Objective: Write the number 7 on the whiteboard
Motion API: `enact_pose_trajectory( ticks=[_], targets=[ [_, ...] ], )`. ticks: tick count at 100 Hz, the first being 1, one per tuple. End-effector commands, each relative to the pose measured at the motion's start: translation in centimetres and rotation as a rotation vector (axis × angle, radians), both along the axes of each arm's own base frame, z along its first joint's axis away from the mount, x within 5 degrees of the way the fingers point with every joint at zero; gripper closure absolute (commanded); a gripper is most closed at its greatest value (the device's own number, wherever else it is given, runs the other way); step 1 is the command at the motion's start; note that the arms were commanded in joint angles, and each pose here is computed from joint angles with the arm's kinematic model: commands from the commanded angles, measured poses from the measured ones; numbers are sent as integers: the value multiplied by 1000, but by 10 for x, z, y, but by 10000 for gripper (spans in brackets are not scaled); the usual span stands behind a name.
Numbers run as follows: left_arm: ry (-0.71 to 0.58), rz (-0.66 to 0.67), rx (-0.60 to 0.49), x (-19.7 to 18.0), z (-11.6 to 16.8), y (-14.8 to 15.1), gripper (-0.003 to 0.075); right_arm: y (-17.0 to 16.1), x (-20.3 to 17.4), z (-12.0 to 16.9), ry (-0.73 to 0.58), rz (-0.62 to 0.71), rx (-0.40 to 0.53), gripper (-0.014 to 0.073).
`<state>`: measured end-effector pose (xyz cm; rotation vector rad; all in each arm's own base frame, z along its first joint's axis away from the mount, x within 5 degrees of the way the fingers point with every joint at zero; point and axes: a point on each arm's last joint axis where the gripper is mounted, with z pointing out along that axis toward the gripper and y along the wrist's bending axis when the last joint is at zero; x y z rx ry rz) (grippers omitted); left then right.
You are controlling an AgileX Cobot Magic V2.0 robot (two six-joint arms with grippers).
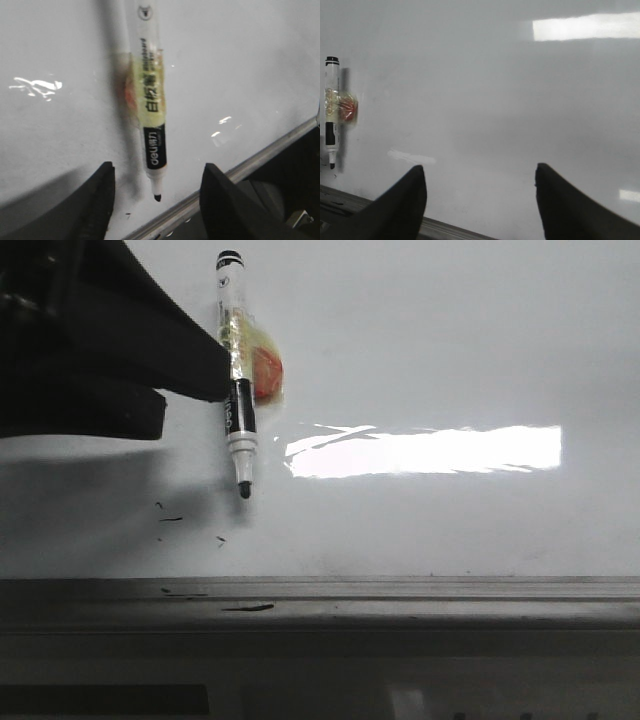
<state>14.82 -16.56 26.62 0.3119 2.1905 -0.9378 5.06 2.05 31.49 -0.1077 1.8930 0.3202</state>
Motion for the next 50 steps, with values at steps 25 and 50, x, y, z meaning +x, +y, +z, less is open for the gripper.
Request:
enact_pose_trajectory(
  ticks=[25, 50],
  targets=[
    [32, 120, -38, 19, -4, -11, 365, -1, 4, 16, -86, -15, 8, 169],
    [90, 162, -28, 25, -16, -15, 535, -1, 4, 16, -98, -18, 11, 169]
  ],
)
